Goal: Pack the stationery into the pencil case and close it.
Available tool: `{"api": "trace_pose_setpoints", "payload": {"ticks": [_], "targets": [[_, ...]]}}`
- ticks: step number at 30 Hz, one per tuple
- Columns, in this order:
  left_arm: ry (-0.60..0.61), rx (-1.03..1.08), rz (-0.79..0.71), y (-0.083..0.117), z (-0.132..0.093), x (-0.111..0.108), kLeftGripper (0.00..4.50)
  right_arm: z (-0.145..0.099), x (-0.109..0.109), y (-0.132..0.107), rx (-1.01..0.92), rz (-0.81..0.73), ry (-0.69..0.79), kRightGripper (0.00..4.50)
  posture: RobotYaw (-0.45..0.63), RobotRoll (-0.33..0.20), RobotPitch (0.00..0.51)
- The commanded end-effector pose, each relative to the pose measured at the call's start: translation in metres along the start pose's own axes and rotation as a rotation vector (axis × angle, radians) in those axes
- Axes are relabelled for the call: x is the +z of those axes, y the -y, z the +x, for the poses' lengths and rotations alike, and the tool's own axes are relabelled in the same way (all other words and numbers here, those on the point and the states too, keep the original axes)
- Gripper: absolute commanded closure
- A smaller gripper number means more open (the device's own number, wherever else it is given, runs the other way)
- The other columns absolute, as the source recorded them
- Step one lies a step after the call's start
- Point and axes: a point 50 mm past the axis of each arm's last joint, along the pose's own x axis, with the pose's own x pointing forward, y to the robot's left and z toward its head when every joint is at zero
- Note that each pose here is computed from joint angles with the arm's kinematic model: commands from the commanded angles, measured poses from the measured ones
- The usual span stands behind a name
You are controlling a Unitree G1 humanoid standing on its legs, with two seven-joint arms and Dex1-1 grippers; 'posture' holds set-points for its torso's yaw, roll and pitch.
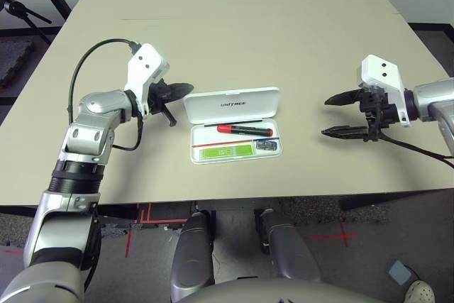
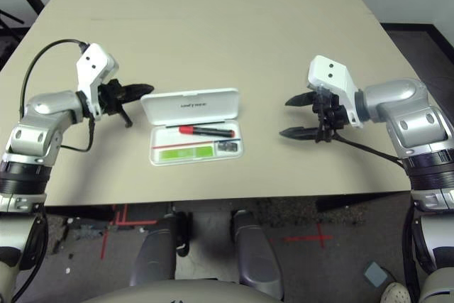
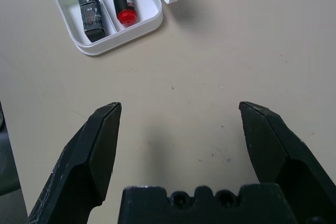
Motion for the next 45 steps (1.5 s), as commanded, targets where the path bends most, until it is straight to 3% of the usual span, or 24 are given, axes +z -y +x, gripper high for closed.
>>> {"api": "trace_pose_setpoints", "payload": {"ticks": [1,8,21,28,32,41,45], "targets": [[-0.025,-0.090,-0.025,0.012,0.001,-0.004,4.48,0.002,-0.001,-0.002,0.006,-0.003,0.001,0.00,-0.04,0.000,0.182],[-0.043,-0.256,-0.055,0.035,0.003,-0.005,4.48,0.002,-0.002,-0.002,0.004,-0.005,-0.007,0.00,-0.04,0.000,0.182],[-0.282,-0.372,-0.027,0.058,0.009,-0.050,4.48,0.006,-0.004,-0.003,0.004,-0.011,-0.013,0.00,-0.04,0.000,0.182],[-0.201,-0.287,-0.019,0.051,0.017,-0.046,4.48,0.007,-0.006,-0.001,-0.026,-0.008,-0.001,0.00,-0.04,0.000,0.178],[-0.062,0.005,-0.020,0.020,0.018,-0.036,3.57,0.013,0.006,0.020,-0.243,-0.032,0.148,0.00,-0.04,0.000,0.181],[0.165,0.544,-0.120,-0.033,-0.009,-0.029,0.12,0.013,-0.007,0.059,-0.737,0.163,0.337,0.00,-0.04,0.000,0.182],[0.254,0.803,-0.191,-0.054,-0.026,-0.034,0.05,0.005,-0.031,0.070,-1.003,0.327,0.370,0.00,-0.03,0.000,0.184]]}}
